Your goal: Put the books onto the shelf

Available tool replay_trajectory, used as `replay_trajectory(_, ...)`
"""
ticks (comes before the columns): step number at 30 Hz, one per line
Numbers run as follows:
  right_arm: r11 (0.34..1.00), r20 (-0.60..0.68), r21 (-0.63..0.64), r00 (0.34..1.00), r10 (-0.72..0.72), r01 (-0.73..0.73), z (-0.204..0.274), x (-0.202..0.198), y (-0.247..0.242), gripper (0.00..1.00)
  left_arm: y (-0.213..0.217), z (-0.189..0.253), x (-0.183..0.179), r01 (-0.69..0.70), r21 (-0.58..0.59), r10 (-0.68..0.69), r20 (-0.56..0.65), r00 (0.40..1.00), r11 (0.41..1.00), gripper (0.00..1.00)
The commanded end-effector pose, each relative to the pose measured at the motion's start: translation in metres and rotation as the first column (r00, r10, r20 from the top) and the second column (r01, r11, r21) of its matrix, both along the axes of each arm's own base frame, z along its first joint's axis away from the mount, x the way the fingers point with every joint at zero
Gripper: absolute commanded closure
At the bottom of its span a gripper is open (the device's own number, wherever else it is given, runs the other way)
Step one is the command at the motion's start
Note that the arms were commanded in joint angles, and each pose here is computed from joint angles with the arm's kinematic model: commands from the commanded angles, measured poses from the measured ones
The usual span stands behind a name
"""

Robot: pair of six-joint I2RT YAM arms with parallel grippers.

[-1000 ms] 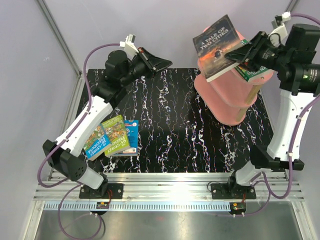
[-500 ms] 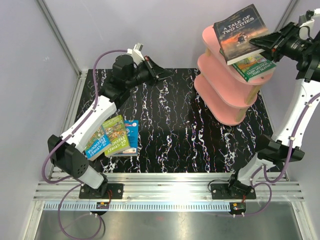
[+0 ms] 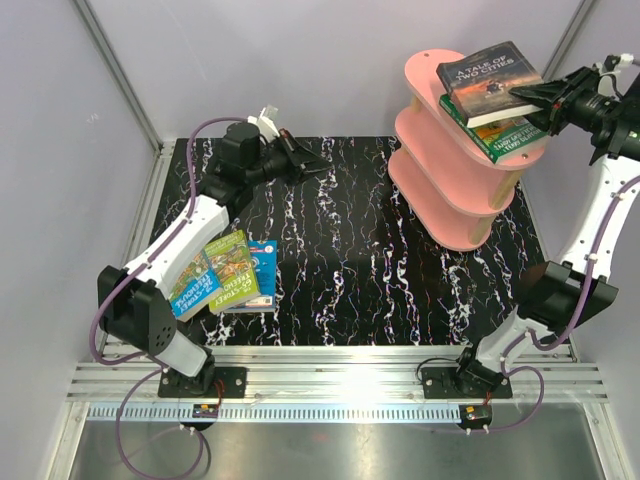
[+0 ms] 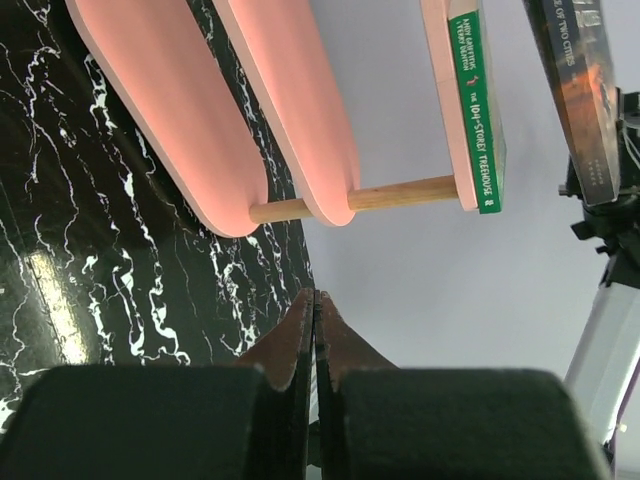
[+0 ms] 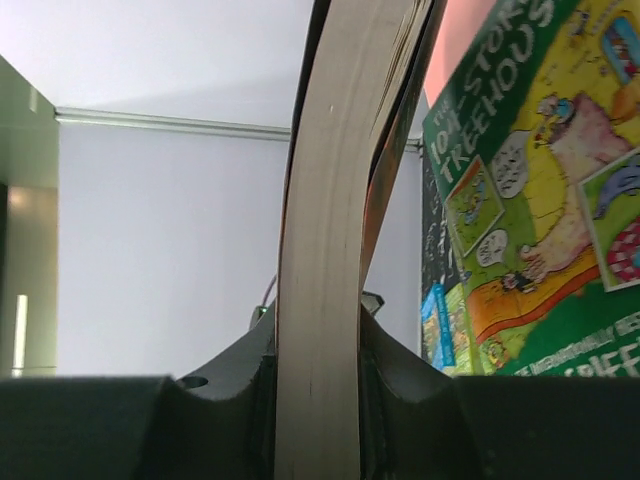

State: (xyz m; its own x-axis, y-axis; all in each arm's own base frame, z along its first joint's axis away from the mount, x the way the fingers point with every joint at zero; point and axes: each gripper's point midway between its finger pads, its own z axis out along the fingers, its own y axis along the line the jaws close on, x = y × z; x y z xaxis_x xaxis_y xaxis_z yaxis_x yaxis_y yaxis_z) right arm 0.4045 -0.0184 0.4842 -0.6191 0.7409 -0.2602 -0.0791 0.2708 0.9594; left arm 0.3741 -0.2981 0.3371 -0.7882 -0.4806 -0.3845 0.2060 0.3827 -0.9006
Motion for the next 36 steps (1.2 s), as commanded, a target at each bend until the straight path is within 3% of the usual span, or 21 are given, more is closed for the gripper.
replay_trajectory(1,0.996,0.135,-0.003,0.987,0.088,-0.088,0.038,-0.032,0.02,1.0,0.005,0.021,-0.011,0.042,-0.036,-0.039,0.081,0.996,0.998,1.0)
replay_trajectory(6,0.993,0.087,0.086,0.994,0.068,-0.076,0.035,-0.032,0.007,1.0,0.011,0.007,-0.015,0.041,-0.051,-0.038,0.066,0.997,0.998,1.0)
replay_trajectory(19,0.981,0.014,0.152,0.993,0.12,-0.121,0.052,-0.048,-0.002,1.0,0.017,-0.003,-0.001,0.027,-0.083,-0.022,0.057,0.998,0.996,1.0)
replay_trajectory(29,0.968,-0.085,0.237,0.991,0.102,-0.079,0.015,-0.048,-0.011,0.97,0.012,-0.013,0.006,0.037,-0.111,-0.033,0.038,0.999,0.993,1.0)
replay_trajectory(31,0.964,-0.107,0.256,0.989,0.1,-0.07,0.008,-0.046,-0.014,0.94,0.012,-0.017,0.006,0.033,-0.109,-0.03,0.03,0.999,0.994,1.0)
replay_trajectory(34,0.964,-0.113,0.261,0.989,0.092,-0.059,0.006,-0.044,-0.019,0.81,0.012,-0.02,0.006,0.033,-0.109,-0.031,0.023,0.999,0.993,1.0)
replay_trajectory(36,0.964,-0.117,0.262,0.989,0.086,-0.053,0.006,-0.042,-0.023,0.65,0.012,-0.021,0.006,0.031,-0.11,-0.029,0.02,0.999,0.993,1.0)
